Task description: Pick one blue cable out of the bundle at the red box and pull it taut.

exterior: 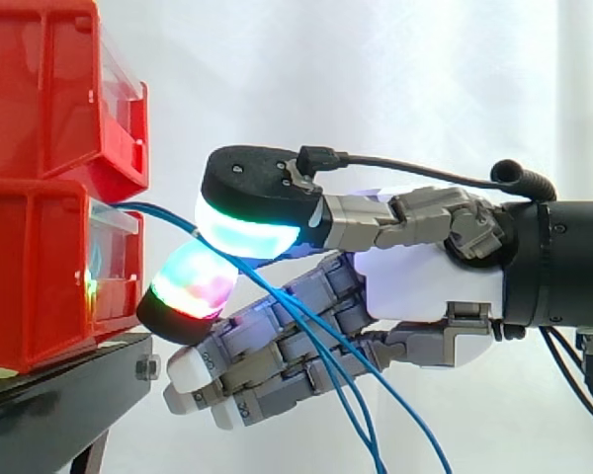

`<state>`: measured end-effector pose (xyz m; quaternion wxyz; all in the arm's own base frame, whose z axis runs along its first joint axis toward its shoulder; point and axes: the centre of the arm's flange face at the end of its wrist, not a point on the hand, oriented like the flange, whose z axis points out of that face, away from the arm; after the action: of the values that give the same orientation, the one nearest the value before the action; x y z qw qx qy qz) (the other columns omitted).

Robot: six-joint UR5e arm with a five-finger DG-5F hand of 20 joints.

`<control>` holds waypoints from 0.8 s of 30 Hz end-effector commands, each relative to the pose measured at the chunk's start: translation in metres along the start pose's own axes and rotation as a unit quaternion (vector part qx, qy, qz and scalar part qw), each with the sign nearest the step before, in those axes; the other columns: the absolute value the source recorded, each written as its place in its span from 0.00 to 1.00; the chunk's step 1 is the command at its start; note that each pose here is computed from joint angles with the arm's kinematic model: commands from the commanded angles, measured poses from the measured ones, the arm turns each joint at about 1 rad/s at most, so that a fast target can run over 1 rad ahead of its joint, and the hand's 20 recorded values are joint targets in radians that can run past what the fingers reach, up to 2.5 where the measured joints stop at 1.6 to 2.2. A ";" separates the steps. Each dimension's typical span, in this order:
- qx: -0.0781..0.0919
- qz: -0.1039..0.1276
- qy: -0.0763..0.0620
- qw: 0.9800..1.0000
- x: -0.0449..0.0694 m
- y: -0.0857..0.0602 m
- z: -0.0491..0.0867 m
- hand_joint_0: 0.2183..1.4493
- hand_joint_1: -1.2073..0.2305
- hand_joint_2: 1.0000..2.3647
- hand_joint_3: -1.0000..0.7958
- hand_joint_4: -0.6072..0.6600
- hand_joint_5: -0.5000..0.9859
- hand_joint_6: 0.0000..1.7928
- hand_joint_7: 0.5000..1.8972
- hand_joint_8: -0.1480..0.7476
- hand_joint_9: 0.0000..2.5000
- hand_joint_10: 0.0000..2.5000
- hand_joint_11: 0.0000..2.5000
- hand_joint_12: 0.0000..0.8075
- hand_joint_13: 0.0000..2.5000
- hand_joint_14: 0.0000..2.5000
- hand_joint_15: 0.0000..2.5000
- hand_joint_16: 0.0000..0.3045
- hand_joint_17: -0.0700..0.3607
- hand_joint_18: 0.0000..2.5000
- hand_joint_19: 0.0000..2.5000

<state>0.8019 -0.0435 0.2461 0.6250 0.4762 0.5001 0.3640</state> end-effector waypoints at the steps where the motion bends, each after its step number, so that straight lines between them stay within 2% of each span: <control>1: -0.003 -0.003 0.000 1.000 0.000 0.002 0.001 0.30 0.33 0.01 0.33 0.70 0.22 0.38 0.50 0.54 0.27 0.01 0.20 0.51 0.18 0.00 0.03 0.23 0.53 0.16 0.04; 7: -0.011 -0.015 -0.006 1.000 0.003 -0.004 0.002 0.31 0.33 0.01 0.36 0.69 0.22 0.39 0.52 0.54 0.28 0.01 0.20 0.51 0.18 0.00 0.02 0.23 0.52 0.16 0.04; 13: -0.018 -0.013 -0.010 1.000 0.001 -0.003 0.003 0.31 0.34 0.01 0.41 0.68 0.21 0.41 0.51 0.54 0.28 0.01 0.20 0.51 0.18 0.00 0.03 0.23 0.52 0.16 0.04; 17: -0.016 -0.013 -0.009 1.000 0.001 -0.003 0.002 0.28 0.38 0.01 0.35 0.70 0.21 0.40 0.47 0.55 0.28 0.00 0.20 0.52 0.17 0.00 0.03 0.23 0.53 0.15 0.05; 24: -0.018 -0.011 -0.010 1.000 0.001 0.000 0.004 0.25 0.43 0.00 0.31 0.70 0.22 0.38 0.51 0.56 0.28 0.01 0.20 0.53 0.17 0.00 0.03 0.24 0.54 0.15 0.05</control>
<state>0.8050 -0.0437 0.2447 0.6420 0.4632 0.4931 0.3607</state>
